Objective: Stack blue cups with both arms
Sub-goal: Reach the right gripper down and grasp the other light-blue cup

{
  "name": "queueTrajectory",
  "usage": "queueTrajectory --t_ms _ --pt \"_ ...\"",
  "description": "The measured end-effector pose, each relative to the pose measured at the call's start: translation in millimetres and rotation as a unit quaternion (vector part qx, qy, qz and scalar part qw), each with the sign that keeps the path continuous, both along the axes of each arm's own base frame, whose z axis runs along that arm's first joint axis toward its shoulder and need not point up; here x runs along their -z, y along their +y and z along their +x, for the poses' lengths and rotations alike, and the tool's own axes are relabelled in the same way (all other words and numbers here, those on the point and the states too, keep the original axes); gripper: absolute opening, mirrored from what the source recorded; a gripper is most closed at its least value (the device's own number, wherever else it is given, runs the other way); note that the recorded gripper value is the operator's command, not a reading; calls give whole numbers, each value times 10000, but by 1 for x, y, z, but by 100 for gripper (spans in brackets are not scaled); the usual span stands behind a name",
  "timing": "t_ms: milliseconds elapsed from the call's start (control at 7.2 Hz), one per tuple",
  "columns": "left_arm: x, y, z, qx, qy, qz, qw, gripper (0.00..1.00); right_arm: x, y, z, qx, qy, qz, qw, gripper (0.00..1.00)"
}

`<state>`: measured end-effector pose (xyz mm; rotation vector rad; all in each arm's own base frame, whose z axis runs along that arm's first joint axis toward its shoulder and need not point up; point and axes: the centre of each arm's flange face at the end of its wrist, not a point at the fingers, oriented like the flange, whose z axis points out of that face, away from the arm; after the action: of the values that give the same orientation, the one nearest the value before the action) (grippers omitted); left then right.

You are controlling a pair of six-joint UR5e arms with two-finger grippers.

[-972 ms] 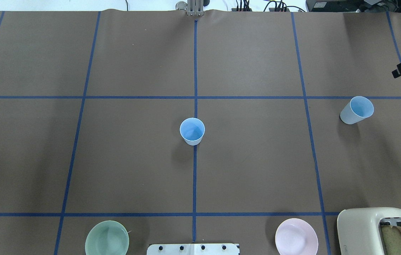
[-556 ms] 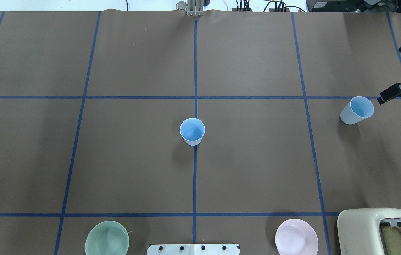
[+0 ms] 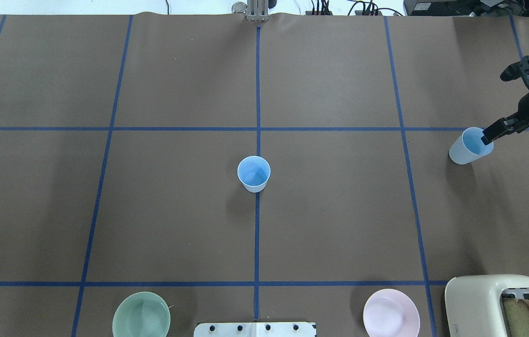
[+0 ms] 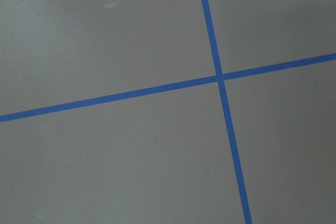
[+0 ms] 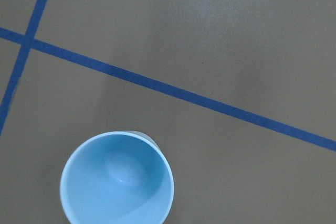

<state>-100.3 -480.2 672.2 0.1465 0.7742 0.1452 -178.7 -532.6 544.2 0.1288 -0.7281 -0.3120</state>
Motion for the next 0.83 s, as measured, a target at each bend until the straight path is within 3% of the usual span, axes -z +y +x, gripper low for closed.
queueTrajectory --t_ms 139,278,556,694,833 --pt "0 1 0 0 0 1 10000 100 -2 -5 -3 -1 17 -24 10000 88" --pt "0 1 0 0 0 2 10000 100 -5 -7 -5 10 30 -45 10000 65" --pt "-1 1 1 -6 0 1 10000 100 -12 -8 -12 58 16 -28 10000 8" --pt "0 1 1 -7 0 4 10000 100 -17 -8 -16 90 9 -21 10000 0" --pt "0 1 1 -7 0 6 10000 100 -17 -8 -19 120 -7 -3 9999 0"
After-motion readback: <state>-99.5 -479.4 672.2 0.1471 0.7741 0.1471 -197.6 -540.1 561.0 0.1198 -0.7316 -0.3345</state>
